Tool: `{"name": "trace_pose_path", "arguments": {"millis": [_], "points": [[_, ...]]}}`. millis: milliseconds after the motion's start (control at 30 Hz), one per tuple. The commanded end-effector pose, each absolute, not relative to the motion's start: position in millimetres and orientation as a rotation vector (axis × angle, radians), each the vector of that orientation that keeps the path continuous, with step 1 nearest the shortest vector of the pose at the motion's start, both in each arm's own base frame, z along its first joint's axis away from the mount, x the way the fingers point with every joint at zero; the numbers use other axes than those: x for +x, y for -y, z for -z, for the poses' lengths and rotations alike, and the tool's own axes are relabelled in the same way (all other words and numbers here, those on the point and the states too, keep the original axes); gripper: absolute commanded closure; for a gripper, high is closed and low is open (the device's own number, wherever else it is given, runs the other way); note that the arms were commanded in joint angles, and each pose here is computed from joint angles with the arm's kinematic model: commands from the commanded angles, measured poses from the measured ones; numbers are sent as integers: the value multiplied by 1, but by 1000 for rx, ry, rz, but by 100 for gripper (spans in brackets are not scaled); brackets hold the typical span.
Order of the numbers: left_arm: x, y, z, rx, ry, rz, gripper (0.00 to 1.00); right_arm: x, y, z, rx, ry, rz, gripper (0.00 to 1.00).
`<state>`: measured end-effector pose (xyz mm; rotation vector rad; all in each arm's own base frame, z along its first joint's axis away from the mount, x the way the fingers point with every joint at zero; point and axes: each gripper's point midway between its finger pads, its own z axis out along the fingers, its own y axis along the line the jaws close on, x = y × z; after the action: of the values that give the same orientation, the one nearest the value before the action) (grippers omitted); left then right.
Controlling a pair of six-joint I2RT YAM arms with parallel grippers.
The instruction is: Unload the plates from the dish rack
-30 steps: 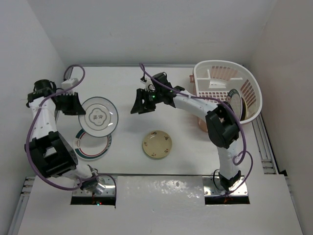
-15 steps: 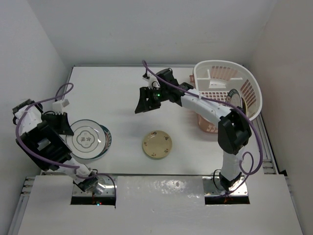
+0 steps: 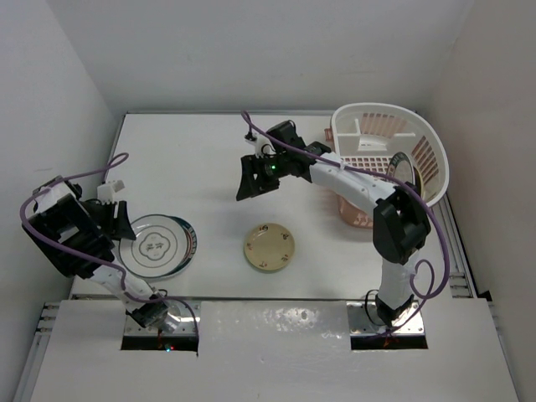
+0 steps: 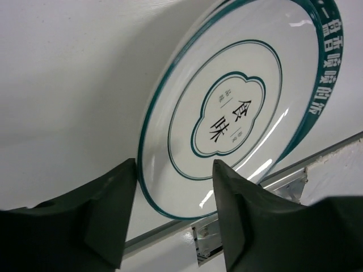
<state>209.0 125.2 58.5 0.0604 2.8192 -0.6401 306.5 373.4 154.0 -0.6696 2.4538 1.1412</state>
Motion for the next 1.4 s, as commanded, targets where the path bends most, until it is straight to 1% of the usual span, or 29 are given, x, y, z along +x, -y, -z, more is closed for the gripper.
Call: {"name": "trace_pose_path", "arguments": {"millis": [0, 33, 133, 467, 533, 633, 667, 700, 733, 767, 800, 833, 867, 900, 933, 967, 1000, 1067, 1133, 1167, 1200, 1233, 1300, 1367], "points": [[215, -133, -59, 64, -2808, 577, 46, 313, -376, -185, -726, -2349, -1131, 42], [217, -133, -60, 78, -2808, 566, 42, 315, -376, -187, -726, -2345, -1123, 42], [218, -128, -61, 117, -2817, 552, 38, 315, -373, -187, -740, -2346, -1103, 42], [222, -113, -64, 206, -2801, 537, 37, 315, -363, -187, -767, -2360, -1027, 41], [224, -114, -66, 208, -2798, 528, 37, 317, -356, -188, -753, -2381, -978, 41], [230, -118, -74, 206, -2784, 508, 37, 333, -333, -202, -695, -2386, -817, 41], [231, -119, -77, 197, -2779, 496, 37, 348, -312, -214, -629, -2361, -659, 41], [236, -122, -83, 199, -2765, 477, 37, 349, -293, -219, -609, -2383, -547, 41], [240, -124, -88, 192, -2752, 461, 37, 360, -275, -240, -569, -2337, -444, 41], [244, -125, -95, 172, -2735, 443, 37, 369, -237, -262, -464, -2298, -250, 41], [251, -129, -103, 166, -2713, 414, 37, 373, -215, -276, -407, -2272, -173, 43], [255, -131, -108, 125, -2701, 402, 37, 383, -174, -287, -290, -2263, -84, 43], [262, -134, -113, 106, -2679, 374, 37, 383, -142, -302, -200, -2242, -18, 41], [267, -138, -122, 96, -2654, 336, 37, 379, -105, -304, -116, -2268, 107, 36], [270, -140, -126, 33, -2642, 315, 37, 379, -57, -305, -4, -2282, 241, 25], [276, -148, -133, 18, -2620, 234, 37, 370, -28, -303, 33, -2305, 369, 23], [280, -147, -135, 7, -2611, 208, 37, 362, 3, -303, 54, -2302, 554, 20], [285, -151, -144, -16, -2580, 128, 37, 355, 36, -296, 100, -2328, 674, 19], [290, -144, -148, 10, -2563, 102, 37, 347, 56, -280, 130, -2360, 729, 22], [293, -139, -152, 33, -2551, 99, 37, 349, 61, -279, 160, -2343, 728, 30], [295, -136, -153, 40, -2549, 104, 37, 345, 67, -272, 175, -2348, 736, 36], [295, -132, -152, 28, -2555, 127, 37, 344, 78, -271, 212, -2333, 763, 44], [296, -128, -152, 34, -2554, 144, 37, 349, 85, -260, 221, -2311, 758, 46], [296, -125, -149, 38, -2555, 157, 37, 354, 86, -251, 206, -2329, 693, 47]]}}
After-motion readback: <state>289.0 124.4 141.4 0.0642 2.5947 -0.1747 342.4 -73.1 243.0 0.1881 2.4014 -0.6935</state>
